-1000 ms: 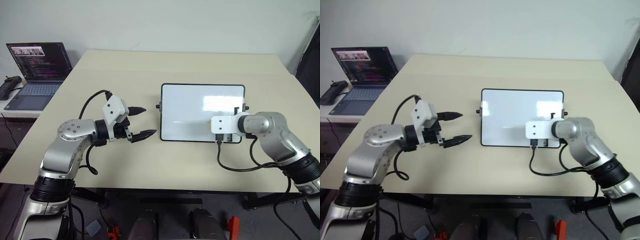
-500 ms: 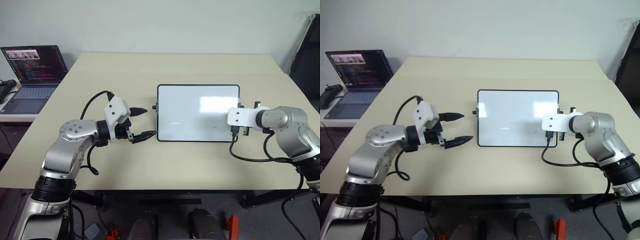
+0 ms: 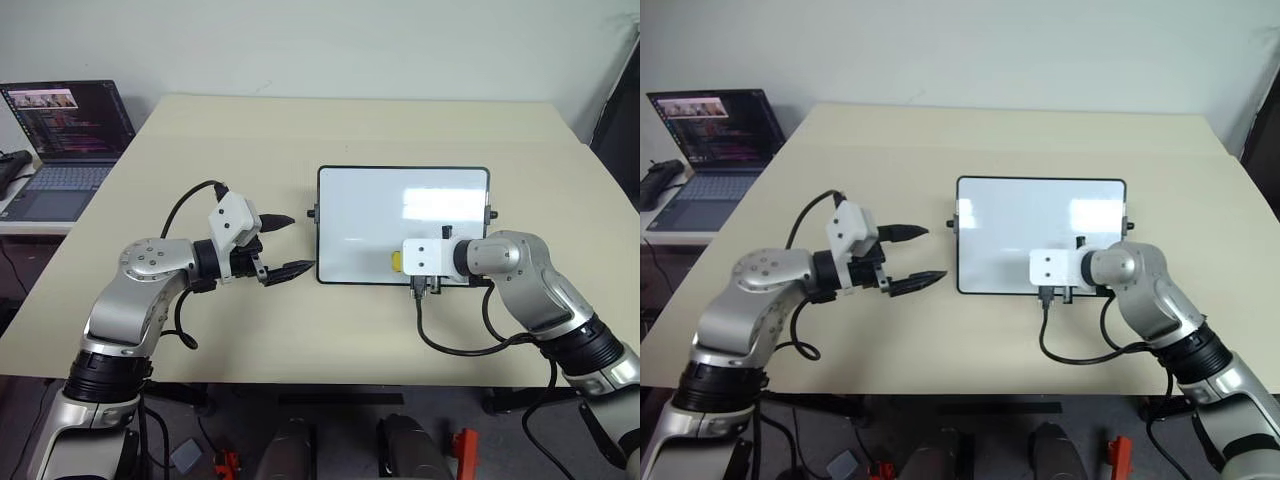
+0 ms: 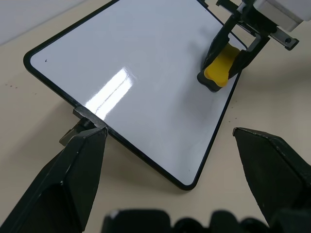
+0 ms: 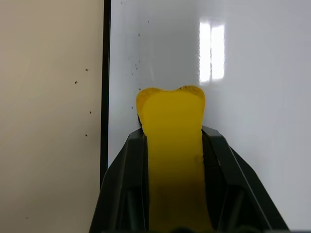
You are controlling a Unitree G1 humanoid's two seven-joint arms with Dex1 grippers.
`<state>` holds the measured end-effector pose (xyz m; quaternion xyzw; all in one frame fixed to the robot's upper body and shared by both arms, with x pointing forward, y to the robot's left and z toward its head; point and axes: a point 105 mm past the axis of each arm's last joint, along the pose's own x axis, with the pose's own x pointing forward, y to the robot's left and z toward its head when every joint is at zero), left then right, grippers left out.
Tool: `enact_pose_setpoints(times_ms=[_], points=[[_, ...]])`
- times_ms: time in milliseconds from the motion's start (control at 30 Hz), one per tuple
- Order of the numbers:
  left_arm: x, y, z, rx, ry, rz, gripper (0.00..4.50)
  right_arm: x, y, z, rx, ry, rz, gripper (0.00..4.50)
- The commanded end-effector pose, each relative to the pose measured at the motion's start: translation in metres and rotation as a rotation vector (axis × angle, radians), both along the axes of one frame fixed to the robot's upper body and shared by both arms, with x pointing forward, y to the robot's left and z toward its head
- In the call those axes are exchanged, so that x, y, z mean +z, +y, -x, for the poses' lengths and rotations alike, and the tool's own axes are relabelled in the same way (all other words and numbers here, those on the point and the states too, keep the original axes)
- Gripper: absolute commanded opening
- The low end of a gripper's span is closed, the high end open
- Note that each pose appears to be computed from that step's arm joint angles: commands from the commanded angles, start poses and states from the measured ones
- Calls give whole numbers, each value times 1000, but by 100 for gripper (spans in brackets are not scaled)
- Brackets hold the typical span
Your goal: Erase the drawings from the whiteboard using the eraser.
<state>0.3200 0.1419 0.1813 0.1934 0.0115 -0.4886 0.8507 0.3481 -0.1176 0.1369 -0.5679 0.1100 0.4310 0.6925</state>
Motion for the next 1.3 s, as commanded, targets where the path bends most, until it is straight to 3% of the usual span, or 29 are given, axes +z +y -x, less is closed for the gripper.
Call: enact_pose_setpoints(times_ms=[33, 500, 667, 833, 967, 1067, 1133, 1300], points=[[10, -1, 2, -4, -43, -2, 450, 2, -22, -9, -58, -52, 80, 105], [10, -4, 0, -17, -46, 1, 450, -1, -97, -15, -216, -75, 269, 104], [10, -5, 0, -24, -44, -4, 450, 3, -108, -12, -249, -51, 210, 104], [13, -6, -2, -35, -49, -7, 450, 26, -88, -13, -231, -66, -22, 104], [28, -13, 0, -70, -63, 63, 450, 86, -60, 0, -172, -69, -470, 104], [49, -29, 0, -107, -69, 170, 450, 127, -96, -2, -321, -152, -743, 104], [61, -46, 2, -161, -60, 232, 450, 129, -136, -8, -500, -198, -906, 104], [60, -84, 9, -272, -41, 261, 450, 84, -202, -5, -861, -175, -980, 104]])
